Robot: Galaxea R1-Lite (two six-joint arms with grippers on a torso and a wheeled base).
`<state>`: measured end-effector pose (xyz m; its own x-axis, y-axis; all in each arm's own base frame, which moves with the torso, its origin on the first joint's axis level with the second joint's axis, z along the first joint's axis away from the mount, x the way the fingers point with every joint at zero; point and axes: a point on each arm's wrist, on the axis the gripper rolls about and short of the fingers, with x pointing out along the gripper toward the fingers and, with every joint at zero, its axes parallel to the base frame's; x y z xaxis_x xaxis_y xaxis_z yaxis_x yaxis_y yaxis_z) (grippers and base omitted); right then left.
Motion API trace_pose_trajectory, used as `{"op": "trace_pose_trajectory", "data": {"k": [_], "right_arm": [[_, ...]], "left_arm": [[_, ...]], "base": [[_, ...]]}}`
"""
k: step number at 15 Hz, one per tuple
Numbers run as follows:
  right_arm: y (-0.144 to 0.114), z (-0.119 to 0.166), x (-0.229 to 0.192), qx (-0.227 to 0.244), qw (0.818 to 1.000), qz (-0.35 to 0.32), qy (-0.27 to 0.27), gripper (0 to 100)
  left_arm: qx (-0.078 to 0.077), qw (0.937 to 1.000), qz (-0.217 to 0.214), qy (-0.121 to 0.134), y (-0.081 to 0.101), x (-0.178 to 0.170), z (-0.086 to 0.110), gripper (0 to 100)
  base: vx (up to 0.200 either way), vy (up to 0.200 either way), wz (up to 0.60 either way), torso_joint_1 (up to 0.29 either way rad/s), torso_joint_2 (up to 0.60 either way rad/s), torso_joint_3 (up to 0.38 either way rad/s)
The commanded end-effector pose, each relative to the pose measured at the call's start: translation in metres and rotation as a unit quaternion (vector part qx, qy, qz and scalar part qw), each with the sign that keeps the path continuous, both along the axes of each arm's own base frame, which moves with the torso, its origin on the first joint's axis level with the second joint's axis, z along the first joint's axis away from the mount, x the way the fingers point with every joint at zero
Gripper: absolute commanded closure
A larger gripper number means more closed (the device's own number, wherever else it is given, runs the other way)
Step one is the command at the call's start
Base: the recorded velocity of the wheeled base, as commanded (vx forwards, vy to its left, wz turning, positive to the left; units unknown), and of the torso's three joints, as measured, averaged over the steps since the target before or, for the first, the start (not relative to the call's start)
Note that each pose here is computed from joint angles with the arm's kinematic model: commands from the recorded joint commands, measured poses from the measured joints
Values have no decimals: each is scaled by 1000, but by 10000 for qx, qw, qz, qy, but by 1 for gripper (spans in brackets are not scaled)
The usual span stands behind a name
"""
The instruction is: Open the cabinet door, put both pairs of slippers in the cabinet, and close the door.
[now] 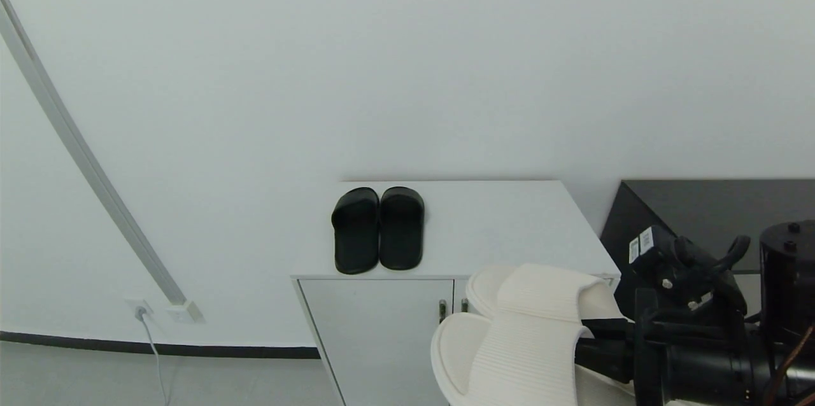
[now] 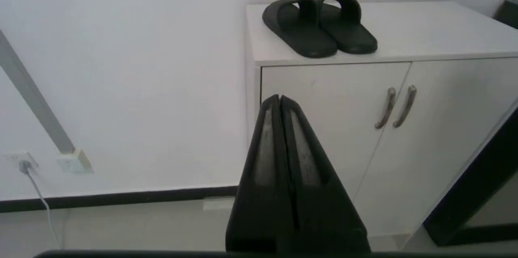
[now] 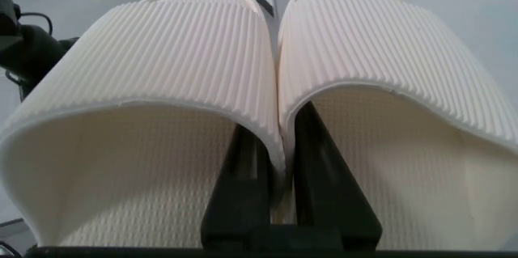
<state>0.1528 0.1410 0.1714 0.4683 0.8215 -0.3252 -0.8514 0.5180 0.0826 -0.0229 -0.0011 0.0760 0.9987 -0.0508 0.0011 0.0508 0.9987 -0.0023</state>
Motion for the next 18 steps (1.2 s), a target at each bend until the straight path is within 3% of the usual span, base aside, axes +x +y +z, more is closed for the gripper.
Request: {"op": "trace_pose_trajectory", "data": {"k": [1,18], "right_arm": [[0,-3,0,-69,10000,38,-35,100],[3,-8,3,-171,9998,25,39,100]], "left_arm": [[-4,10000,1,6,0,0,0,100],[-19,10000,9,6,0,0,0,100]], "base": [[0,0,0,0,0,0],[0,0,0,-18,39,22]]}}
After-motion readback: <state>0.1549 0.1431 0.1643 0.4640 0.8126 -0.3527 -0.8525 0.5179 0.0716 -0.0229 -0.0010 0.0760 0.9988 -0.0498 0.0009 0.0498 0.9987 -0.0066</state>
